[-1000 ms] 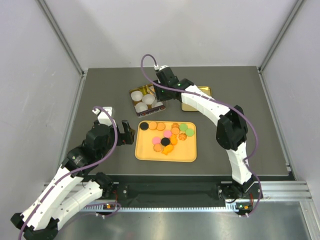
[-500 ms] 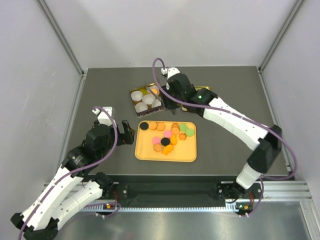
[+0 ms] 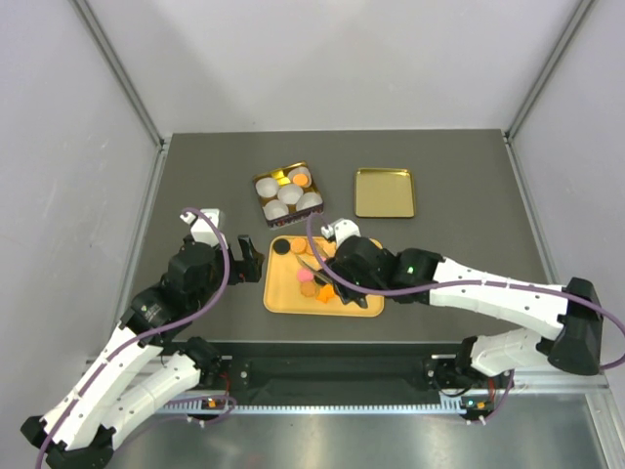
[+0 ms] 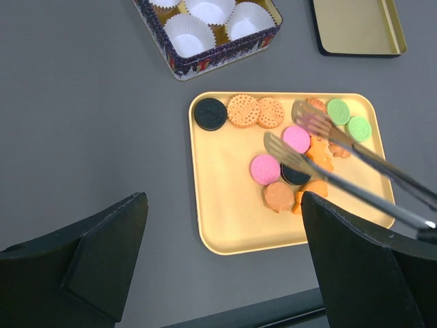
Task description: Pack the cookies
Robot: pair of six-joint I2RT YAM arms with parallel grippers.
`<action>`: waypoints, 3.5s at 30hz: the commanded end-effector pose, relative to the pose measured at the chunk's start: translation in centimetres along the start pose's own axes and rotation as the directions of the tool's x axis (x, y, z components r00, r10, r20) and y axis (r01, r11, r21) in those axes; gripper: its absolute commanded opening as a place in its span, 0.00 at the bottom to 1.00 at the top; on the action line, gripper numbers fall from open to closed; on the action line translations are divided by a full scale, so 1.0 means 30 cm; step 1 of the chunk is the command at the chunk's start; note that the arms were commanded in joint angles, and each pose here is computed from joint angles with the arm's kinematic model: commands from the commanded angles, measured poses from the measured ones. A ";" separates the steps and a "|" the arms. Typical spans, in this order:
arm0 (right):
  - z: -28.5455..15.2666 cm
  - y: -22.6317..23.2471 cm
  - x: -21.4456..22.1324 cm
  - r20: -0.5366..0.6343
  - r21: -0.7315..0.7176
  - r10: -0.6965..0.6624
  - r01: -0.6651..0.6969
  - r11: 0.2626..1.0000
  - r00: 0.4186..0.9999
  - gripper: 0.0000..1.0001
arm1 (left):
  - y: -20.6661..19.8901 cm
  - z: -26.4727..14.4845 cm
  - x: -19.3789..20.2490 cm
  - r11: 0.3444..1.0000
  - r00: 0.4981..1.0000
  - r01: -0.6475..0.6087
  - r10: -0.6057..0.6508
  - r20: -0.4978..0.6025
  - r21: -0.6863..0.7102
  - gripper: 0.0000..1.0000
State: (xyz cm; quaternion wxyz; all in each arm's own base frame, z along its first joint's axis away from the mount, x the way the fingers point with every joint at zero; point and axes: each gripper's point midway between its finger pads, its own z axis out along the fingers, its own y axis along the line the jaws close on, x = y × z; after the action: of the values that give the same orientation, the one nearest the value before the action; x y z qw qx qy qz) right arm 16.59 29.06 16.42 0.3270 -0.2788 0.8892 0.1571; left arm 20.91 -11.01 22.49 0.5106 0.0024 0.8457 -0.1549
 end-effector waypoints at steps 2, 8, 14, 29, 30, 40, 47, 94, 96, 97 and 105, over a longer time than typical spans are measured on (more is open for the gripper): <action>-0.061 0.066 0.020 0.047 -0.049 0.037 -0.035 0.998 0.998 0.42 | -0.002 -0.002 -0.010 1.000 1.000 0.001 -0.001 0.013 0.002 0.99; -0.063 0.090 0.106 0.004 -0.047 0.018 -0.017 0.999 1.000 0.42 | -0.002 -0.002 -0.010 1.000 1.000 0.000 0.000 0.013 0.002 0.99; -0.064 0.104 0.133 -0.013 -0.048 0.005 -0.005 0.999 1.000 0.42 | -0.004 -0.002 -0.011 1.000 1.000 -0.001 0.001 0.014 0.004 0.99; -0.053 0.124 0.160 -0.038 -0.051 -0.019 0.017 0.999 0.999 0.42 | -0.003 -0.002 -0.011 1.000 1.000 0.001 -0.001 0.014 0.003 0.99; -0.055 0.127 0.160 -0.037 -0.056 -0.024 0.022 0.998 0.999 0.41 | -0.002 -0.002 -0.011 1.000 1.000 0.001 -0.001 0.015 0.001 0.99; -0.028 0.113 0.197 -0.068 -0.030 -0.032 0.030 0.999 0.997 0.42 | -0.002 -0.003 -0.011 1.000 1.000 -0.001 0.001 0.014 0.003 0.99; -0.022 0.117 0.211 -0.081 -0.038 -0.035 0.032 0.999 0.996 0.41 | -0.001 -0.003 -0.011 1.000 1.000 0.001 -0.001 0.015 0.001 0.99; -0.108 0.070 0.036 0.022 -0.041 0.011 -0.010 0.999 1.000 0.31 | -0.004 -0.004 -0.012 1.000 1.000 0.002 -0.002 0.016 0.005 0.99; -0.121 0.070 0.005 0.040 -0.053 0.012 -0.010 0.999 0.999 0.30 | -0.002 -0.003 -0.011 1.000 1.000 0.001 -0.001 0.014 0.003 0.99; -0.120 0.055 -0.013 0.047 -0.047 0.026 -0.024 0.999 0.999 0.30 | -0.001 -0.004 -0.012 1.000 1.000 0.002 -0.002 0.016 0.002 0.99; -0.110 -0.043 -0.250 0.152 -0.020 0.075 -0.072 0.997 0.985 0.30 | 0.000 -0.005 -0.013 1.000 1.000 0.003 -0.003 0.017 -0.001 0.99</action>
State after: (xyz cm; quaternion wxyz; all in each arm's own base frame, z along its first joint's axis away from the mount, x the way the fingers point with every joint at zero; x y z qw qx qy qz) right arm 17.14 28.06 19.59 0.3376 -0.2467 0.8922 0.1709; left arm 20.90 -11.02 22.50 0.5107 0.0024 0.8456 -0.1552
